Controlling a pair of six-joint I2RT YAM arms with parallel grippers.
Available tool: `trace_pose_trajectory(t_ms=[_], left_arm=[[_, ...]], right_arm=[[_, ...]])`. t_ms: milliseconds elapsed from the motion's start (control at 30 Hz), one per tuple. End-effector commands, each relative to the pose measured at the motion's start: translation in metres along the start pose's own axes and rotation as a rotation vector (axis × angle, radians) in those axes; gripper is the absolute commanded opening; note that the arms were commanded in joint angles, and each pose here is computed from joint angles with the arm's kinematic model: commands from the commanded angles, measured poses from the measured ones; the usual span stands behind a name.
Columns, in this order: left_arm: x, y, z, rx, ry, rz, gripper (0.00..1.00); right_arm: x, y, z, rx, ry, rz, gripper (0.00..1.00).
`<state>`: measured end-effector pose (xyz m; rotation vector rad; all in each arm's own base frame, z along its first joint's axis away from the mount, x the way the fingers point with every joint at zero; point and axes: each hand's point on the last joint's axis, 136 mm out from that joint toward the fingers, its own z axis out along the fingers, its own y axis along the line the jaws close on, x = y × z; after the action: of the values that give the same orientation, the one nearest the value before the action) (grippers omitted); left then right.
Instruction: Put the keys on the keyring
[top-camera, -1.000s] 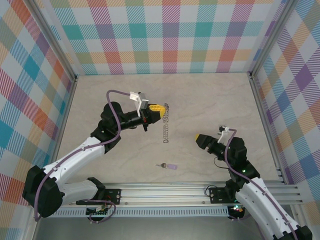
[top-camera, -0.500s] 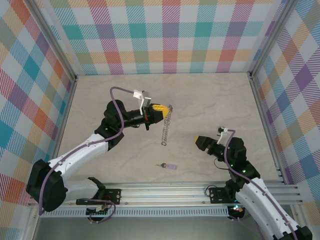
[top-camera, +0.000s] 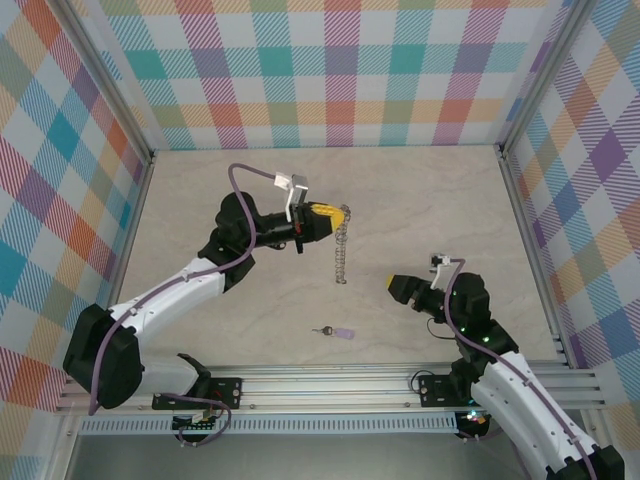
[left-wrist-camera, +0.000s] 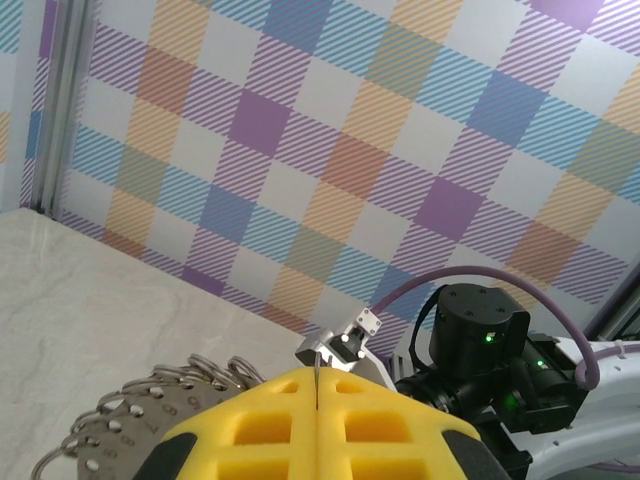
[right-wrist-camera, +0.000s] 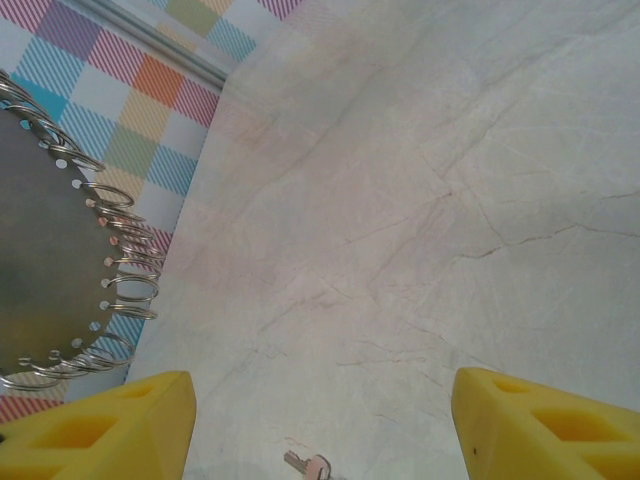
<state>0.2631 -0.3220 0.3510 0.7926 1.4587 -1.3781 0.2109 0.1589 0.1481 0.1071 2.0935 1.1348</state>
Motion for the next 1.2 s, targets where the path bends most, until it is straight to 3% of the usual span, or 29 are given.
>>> trace_pose_trajectory(t_ms=[0,233,467,533,833,1167], left_arm=[[-0.024,-0.004,-0.001,0.03,-0.028,0.024,0.0],[-0.016,0.006,-0.007,0.02,0.042,-0.012,0.0],[-0.013,-0.01,-0.013,0.081,0.114,0.006,0.0],[-0.016,-0.016,-0.015,0.1,0.121,0.016,0.0],[-0.031,-0.035,-0.015,0.169,0.152,0.054,0.0],[-0.042,-0.044,-0.013,0.199,0.155,0.079,0.0]], right_arm=[[-0.004,0.017,-0.002,-0.045,0.028,-0.038,0.68],[-0.043,0.073,-0.007,-0.192,-0.027,-0.1,0.63],[-0.096,0.141,-0.015,-0.37,-0.135,-0.186,0.59],[-0.106,0.161,-0.018,-0.448,-0.156,-0.219,0.54],[-0.121,0.217,-0.023,-0.676,-0.117,-0.358,0.34],[-0.129,0.245,-0.034,-0.813,-0.108,-0.378,0.26]])
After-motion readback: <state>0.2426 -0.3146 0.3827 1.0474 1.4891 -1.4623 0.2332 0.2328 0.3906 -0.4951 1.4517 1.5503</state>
